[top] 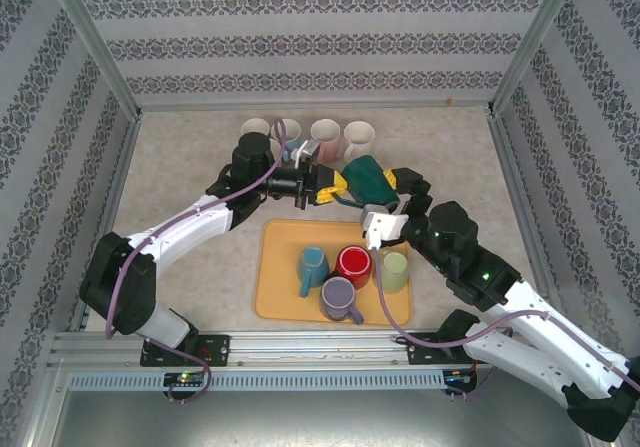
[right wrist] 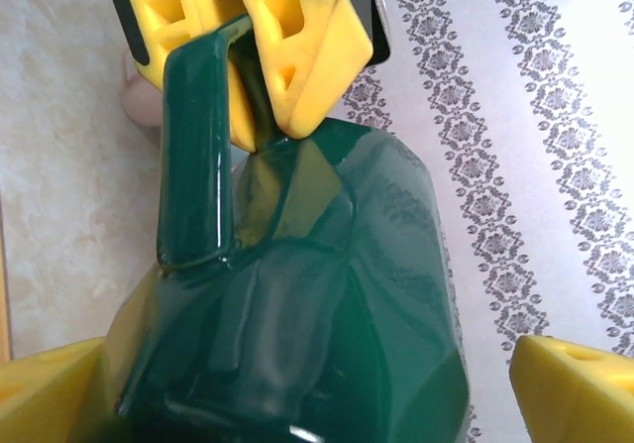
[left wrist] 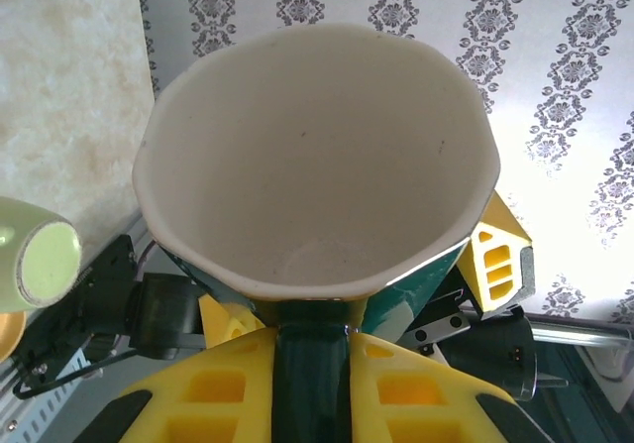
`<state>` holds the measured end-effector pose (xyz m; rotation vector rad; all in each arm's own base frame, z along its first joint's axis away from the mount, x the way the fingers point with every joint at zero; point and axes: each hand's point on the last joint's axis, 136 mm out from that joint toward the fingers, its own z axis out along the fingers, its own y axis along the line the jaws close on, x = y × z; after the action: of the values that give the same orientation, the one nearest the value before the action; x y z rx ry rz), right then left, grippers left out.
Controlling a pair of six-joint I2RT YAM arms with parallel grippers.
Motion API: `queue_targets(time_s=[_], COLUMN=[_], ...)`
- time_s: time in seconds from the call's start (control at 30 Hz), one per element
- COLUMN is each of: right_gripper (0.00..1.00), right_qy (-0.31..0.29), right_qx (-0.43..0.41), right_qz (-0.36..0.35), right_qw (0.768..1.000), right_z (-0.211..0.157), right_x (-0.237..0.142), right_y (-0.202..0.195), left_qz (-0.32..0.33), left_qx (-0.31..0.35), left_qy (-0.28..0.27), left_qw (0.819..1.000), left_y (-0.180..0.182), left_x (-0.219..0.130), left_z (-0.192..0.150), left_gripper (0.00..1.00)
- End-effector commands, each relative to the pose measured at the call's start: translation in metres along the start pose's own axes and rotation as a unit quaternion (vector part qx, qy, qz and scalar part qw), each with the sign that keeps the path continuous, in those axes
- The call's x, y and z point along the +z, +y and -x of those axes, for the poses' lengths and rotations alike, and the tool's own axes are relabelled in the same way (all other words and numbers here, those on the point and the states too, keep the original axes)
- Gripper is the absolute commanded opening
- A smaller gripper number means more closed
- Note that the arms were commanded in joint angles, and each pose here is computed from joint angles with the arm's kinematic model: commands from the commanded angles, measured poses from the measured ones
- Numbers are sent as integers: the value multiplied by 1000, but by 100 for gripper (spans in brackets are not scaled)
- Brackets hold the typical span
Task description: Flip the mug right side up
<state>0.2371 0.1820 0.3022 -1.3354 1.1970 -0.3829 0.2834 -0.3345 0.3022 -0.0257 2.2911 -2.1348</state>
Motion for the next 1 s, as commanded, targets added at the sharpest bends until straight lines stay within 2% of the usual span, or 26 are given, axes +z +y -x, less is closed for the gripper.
queue_targets(time_s=[0.0,0.1,0.23,0.33,0.47,0.6,0.7,0.83,0.97], right_gripper=[98,98,98,98,98,98,98,98,98], right_qy=[-12,-16,-25,-2,63,53,48,74,87], right_qx=[50,108,224,306,395,402,425,452,465], right_qz=[-13,-6,-1,-27,-71,-78,-110,-118,-114], right_qw=[999,994,974,952,914,911,897,881,874], right_z=[9,11,13,4,-17,-17,-22,-31,-36], right_x=[-14,-22,-35,-39,-48,-55,-61,-65,-64], right_y=[-17,-20,-31,-50,-76,-79,-86,-86,-79], left_qz=[-12,59,141,209,318,387,415,440,448], left_qx=[93,147,229,294,362,388,391,401,408], left_qy=[-60,-106,-157,-188,-181,-169,-176,-185,-191], left_qw=[994,982,950,913,857,819,802,782,772], left_y=[-38,-32,-32,-30,-8,24,40,56,72], left_x=[-22,-36,-50,-59,-57,-49,-47,-43,-35], left_z=[17,31,49,64,78,93,107,122,138], left_gripper=[1,0,0,0,0,0,0,0,0])
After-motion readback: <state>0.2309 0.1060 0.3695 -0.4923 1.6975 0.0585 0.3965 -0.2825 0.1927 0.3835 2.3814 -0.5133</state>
